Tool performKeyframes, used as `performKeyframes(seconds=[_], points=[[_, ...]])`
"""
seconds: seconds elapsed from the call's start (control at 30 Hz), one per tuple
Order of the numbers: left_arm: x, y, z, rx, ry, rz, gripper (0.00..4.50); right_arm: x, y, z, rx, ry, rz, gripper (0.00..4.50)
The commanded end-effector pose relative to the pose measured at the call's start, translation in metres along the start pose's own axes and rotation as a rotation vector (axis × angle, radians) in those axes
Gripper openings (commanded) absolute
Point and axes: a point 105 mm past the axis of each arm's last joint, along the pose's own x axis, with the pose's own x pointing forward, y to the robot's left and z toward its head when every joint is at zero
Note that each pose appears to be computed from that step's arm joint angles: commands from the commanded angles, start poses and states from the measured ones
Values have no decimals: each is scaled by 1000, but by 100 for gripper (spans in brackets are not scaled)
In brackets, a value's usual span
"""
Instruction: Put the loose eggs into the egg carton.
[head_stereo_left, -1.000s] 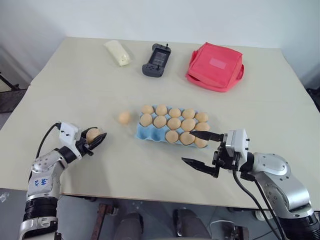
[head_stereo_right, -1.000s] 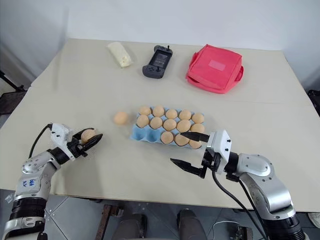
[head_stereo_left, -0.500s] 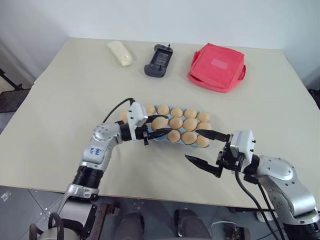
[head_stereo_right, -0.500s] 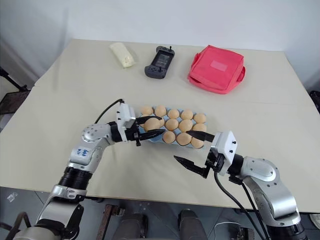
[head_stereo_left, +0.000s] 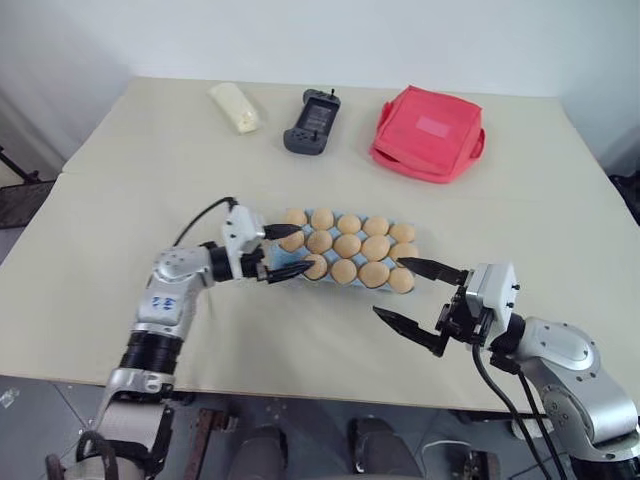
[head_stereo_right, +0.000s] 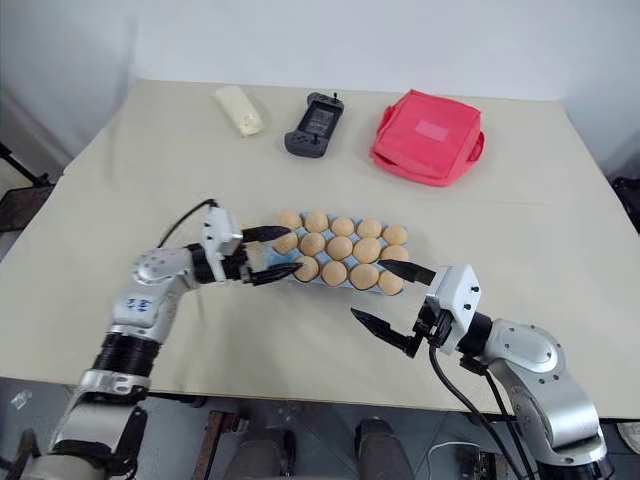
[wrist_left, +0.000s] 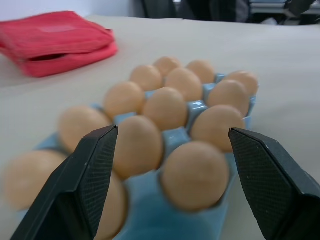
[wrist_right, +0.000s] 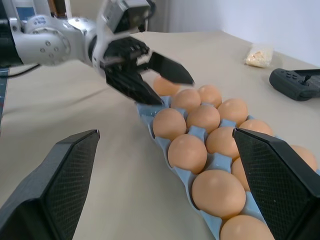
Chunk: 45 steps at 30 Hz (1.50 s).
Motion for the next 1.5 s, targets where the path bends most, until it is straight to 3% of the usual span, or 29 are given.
performKeyframes(seconds=[0.03,0.17,0.3,0.4,0.53,0.93,1.23,1.33,1.5], points=[[-59,10,9,-33,13,110,377,4,3,10,-29,-35,53,450],[-116,8,-2,-56,120,229,449,6,3,11,-31,-38,83,450],[-172,15,-17,-92,186,444,449,8,2,10,-30,-34,105,450],[-187,14,-25,-108,206,507,449,9,1,9,-31,-33,114,450],[-173,13,-30,-130,182,484,449,9,-1,9,-33,-34,116,450],[-50,64,-44,-121,91,440,449,4,-2,6,-32,-17,73,450],[-14,76,-58,-176,101,426,449,7,3,4,-14,-27,52,450],[-12,75,-59,-179,98,415,389,8,1,1,-4,-30,33,450],[-9,73,-53,-166,46,380,246,9,1,-4,10,-29,17,450]])
